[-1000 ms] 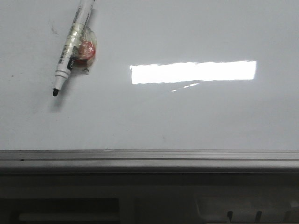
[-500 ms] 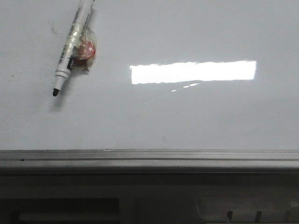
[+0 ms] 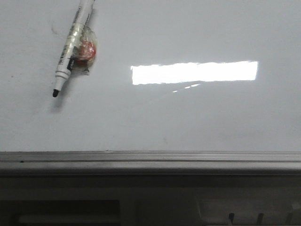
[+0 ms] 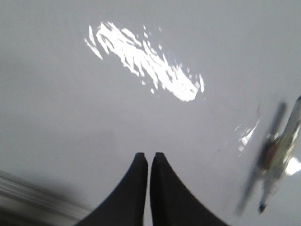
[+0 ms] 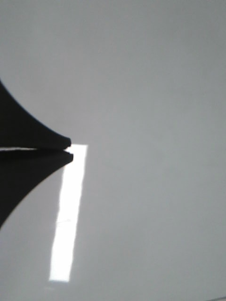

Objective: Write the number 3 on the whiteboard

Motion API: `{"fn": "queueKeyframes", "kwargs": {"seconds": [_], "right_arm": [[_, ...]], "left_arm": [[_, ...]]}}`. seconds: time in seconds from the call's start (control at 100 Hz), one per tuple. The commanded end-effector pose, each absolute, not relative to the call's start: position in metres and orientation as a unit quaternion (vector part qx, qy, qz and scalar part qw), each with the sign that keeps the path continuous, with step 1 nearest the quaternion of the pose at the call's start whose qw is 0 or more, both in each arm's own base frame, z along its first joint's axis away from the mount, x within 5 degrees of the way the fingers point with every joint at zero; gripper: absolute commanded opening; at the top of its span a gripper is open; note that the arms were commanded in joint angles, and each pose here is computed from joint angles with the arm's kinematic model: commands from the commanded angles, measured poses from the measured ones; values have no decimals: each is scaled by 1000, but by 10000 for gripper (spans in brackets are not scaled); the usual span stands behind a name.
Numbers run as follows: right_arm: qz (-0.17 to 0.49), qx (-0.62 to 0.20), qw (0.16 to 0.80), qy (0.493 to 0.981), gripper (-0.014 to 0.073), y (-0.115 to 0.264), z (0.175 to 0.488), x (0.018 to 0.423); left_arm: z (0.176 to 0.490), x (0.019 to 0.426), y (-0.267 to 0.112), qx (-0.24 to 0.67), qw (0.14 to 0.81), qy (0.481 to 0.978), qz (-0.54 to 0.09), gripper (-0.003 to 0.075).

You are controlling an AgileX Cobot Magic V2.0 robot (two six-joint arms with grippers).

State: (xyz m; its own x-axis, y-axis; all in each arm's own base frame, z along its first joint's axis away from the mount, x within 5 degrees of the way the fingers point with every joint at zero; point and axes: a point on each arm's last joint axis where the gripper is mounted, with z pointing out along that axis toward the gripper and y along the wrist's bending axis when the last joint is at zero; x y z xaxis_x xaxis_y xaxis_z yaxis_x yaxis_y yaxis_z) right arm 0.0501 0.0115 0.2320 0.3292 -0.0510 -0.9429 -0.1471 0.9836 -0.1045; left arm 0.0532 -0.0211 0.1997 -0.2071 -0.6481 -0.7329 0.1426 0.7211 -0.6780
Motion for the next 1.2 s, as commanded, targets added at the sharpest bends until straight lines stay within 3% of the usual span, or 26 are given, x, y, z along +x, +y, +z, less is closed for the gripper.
{"fn": "queueKeyframes", "kwargs": {"seconds": [0.0,0.08,0.17,0.33,0.44,0.52,0.61,0.68,0.76,0.87,1.19], "right_arm": [[100,-6,828,552,-69,7,233,48],[182,88,770,606,-65,3,230,51],[202,100,736,638,-52,6,231,51],[208,84,718,658,-52,9,254,44],[200,68,689,693,-36,11,267,43],[198,64,672,711,53,13,276,45],[196,63,655,727,246,14,285,49],[195,61,641,739,395,15,292,53],[195,60,635,745,477,16,303,57],[183,48,642,743,472,16,313,63],[172,42,623,762,472,17,310,74]], "left_arm": [[205,53,-16,-258,604,644,-391,-21],[208,53,-15,-284,597,625,-416,-21],[221,50,-18,-231,623,637,-392,-21],[267,44,-25,-56,665,696,-264,-20],[297,59,-27,27,626,758,-179,8],[320,72,-30,76,597,784,-156,163],[339,85,-37,107,581,787,-178,416],[343,95,-45,123,557,795,-206,527],[340,108,-54,159,518,810,-225,495],[329,127,-71,190,466,828,-247,394],[315,169,-125,231,442,825,-266,389]]}}
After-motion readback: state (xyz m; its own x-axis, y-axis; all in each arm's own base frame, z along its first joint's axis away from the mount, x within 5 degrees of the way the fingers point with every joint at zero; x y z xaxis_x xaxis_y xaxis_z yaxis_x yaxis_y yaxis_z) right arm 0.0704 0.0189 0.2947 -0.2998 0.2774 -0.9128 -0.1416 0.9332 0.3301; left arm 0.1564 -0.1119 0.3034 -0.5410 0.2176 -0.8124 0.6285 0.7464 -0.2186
